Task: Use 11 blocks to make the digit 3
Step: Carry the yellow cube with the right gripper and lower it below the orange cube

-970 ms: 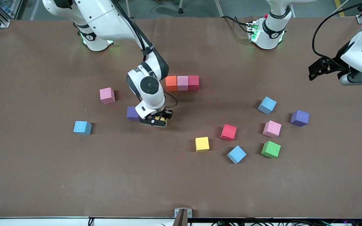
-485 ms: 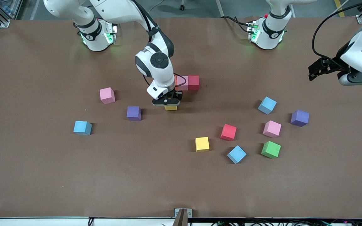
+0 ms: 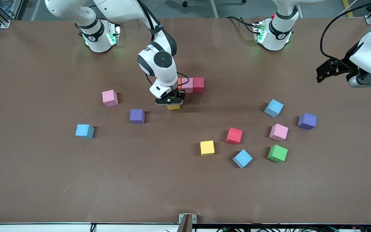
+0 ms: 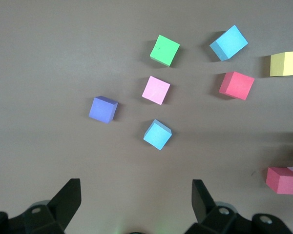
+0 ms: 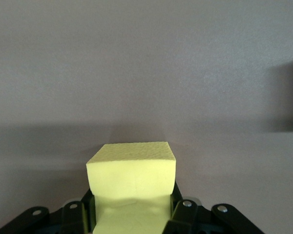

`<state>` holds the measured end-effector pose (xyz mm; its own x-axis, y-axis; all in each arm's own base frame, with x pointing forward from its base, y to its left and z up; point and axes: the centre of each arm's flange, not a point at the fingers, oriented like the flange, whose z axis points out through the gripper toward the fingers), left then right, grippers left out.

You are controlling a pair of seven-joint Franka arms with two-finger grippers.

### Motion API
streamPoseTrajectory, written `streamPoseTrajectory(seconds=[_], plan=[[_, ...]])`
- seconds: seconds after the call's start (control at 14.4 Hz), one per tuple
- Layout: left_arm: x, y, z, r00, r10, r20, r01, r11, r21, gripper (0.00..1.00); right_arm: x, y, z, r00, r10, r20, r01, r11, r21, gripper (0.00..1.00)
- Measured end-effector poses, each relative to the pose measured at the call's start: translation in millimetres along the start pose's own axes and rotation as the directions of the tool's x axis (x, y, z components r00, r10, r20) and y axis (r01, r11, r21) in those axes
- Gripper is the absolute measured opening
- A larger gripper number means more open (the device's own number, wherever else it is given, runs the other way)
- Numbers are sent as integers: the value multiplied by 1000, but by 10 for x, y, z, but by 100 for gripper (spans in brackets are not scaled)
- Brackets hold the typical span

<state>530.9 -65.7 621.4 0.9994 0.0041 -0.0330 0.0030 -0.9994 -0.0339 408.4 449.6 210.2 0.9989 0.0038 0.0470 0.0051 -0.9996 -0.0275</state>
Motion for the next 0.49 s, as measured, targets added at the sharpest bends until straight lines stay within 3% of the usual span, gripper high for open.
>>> streamPoseTrajectory(seconds=[0.49], plan=[[0, -3, 3, 1000, -1, 1, 1, 1000, 0, 100, -63, -35, 14, 1000, -11, 4, 11, 1000, -2, 56]])
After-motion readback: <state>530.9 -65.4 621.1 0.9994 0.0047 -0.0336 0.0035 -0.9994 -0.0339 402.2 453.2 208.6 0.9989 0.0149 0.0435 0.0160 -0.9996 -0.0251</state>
